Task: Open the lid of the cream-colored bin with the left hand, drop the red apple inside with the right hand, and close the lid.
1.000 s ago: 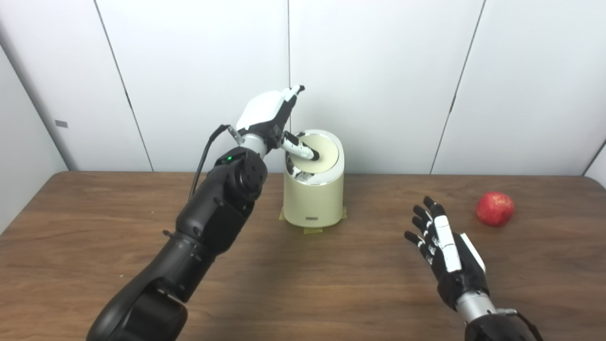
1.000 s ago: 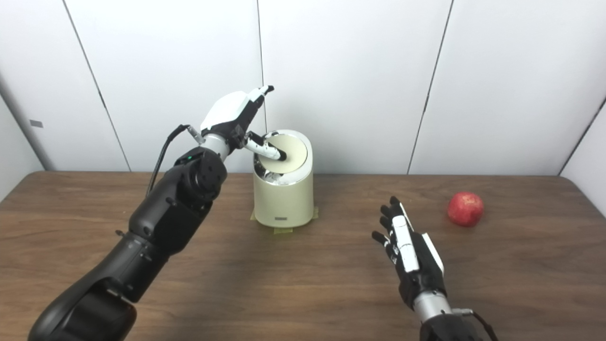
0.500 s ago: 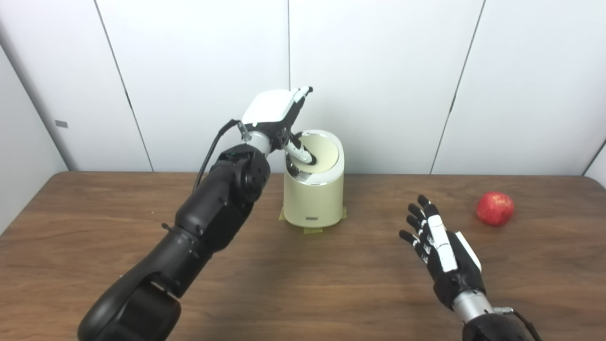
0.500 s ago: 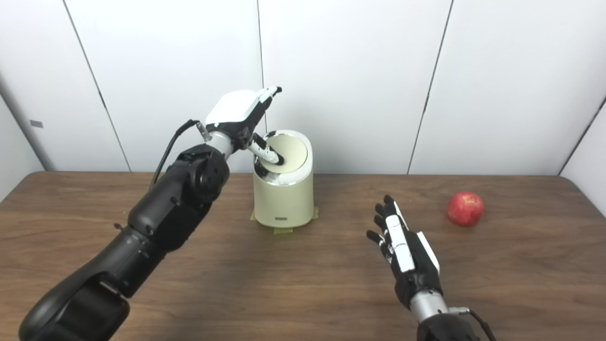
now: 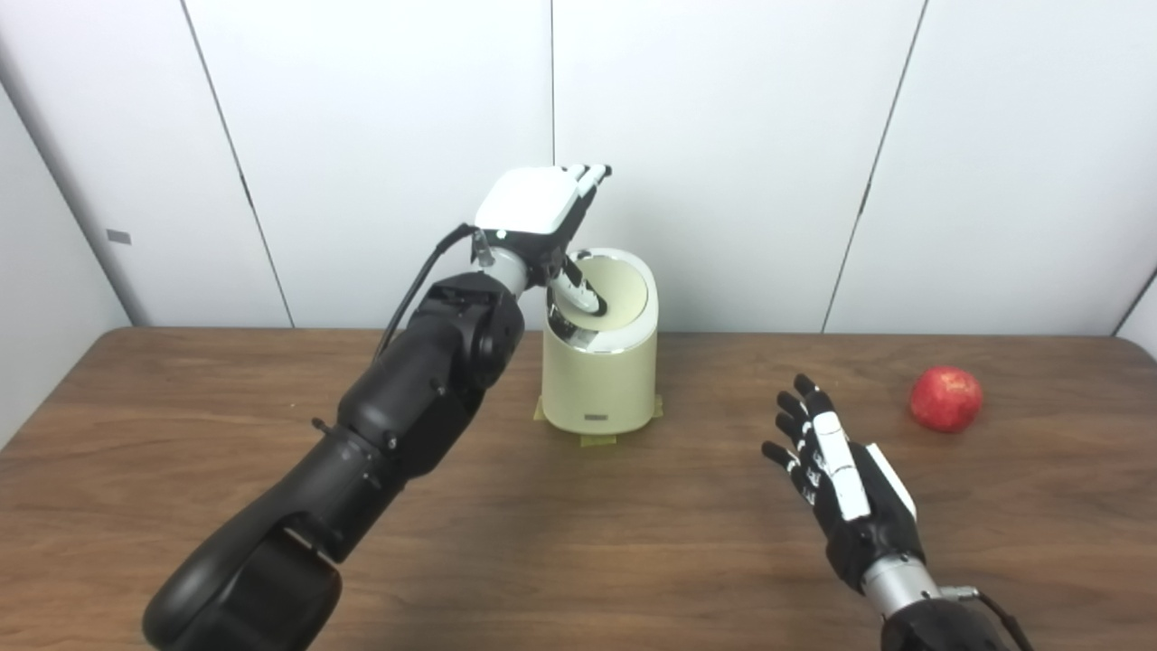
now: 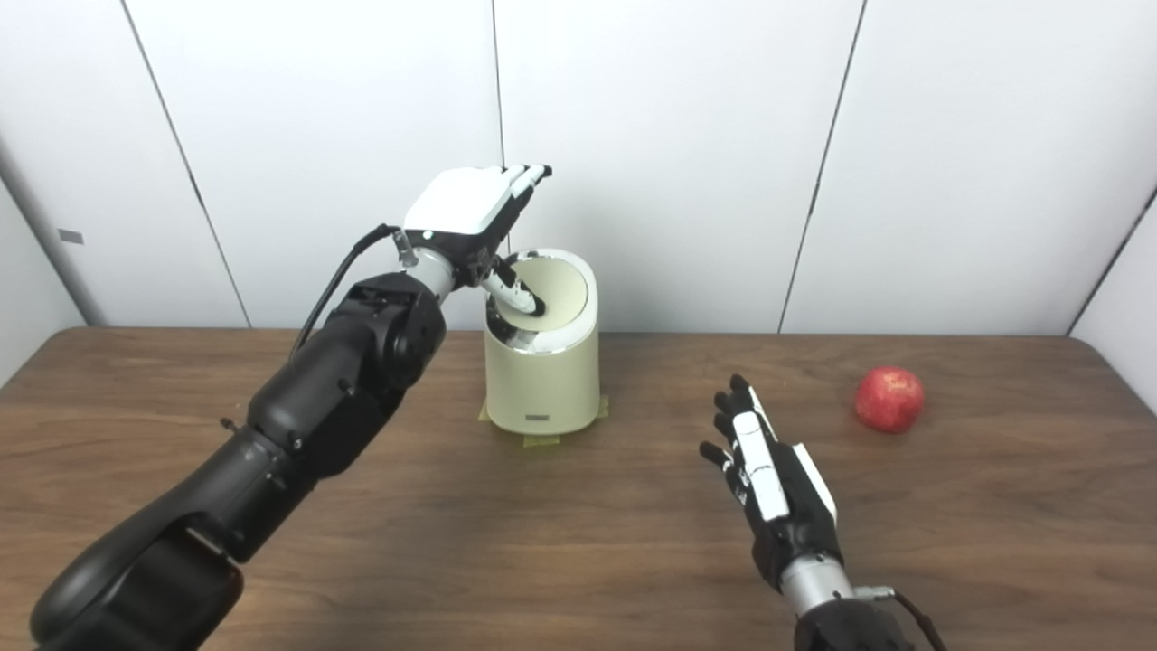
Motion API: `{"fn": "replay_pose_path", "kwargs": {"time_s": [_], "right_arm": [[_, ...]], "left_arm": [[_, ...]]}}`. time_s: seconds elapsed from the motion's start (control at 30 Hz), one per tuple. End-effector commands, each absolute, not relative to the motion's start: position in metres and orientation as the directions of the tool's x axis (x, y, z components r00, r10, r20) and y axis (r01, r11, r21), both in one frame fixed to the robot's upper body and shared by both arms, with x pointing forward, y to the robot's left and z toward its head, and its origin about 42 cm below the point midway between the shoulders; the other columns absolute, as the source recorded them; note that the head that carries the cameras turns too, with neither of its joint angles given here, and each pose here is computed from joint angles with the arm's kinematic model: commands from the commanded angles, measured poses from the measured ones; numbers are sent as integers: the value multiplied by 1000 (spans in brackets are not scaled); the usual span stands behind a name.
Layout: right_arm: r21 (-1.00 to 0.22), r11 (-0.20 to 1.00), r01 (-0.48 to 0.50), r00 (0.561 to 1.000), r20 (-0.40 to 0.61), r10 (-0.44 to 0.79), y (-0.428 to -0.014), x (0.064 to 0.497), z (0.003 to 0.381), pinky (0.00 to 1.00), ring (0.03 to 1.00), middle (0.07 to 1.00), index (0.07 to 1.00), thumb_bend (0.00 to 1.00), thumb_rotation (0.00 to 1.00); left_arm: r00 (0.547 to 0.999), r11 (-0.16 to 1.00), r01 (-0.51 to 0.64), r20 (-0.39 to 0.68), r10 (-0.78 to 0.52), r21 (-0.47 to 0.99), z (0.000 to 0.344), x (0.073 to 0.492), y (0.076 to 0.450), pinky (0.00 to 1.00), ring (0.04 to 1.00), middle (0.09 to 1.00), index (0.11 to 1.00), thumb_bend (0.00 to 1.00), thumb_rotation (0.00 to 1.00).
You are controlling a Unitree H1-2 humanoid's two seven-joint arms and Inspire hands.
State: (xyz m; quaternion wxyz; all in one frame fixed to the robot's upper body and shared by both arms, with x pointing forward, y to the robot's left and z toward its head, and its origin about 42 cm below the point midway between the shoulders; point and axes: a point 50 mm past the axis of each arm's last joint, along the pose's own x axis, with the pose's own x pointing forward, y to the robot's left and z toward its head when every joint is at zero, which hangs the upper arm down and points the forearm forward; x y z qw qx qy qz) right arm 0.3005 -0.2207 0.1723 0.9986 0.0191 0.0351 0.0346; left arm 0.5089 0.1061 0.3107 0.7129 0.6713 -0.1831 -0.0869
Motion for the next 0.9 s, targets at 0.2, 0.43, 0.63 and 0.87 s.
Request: {"fn": "replay_pose_path", "kwargs": {"time_s": [0.2, 0.43, 0.63, 0.87], "right_arm": [[41, 995, -86, 996, 33, 85, -217, 306, 195, 878, 972, 975, 1000, 637, 938], [51, 995, -80, 996, 30, 79, -219, 305, 195, 885, 974, 973, 1000, 639, 924], [32, 997, -73, 997, 24, 72, -219, 306, 195, 885, 968, 972, 1000, 644, 939], [23, 998, -62, 998, 26, 62, -220, 308, 195, 886, 957, 961, 1000, 630, 944]], "left_arm": [[888, -59, -207, 163, -430, 976, 319, 508, 97, 998, 995, 989, 1000, 1000, 119], [894, -46, -209, 171, -415, 977, 334, 504, 101, 1000, 980, 971, 1000, 979, 120], [906, 194, -127, 194, -377, 973, 367, 496, 113, 952, 951, 956, 999, 872, 93], [920, 635, -20, 263, -291, 772, 408, 477, 153, 688, 872, 936, 967, 675, 289]]}}
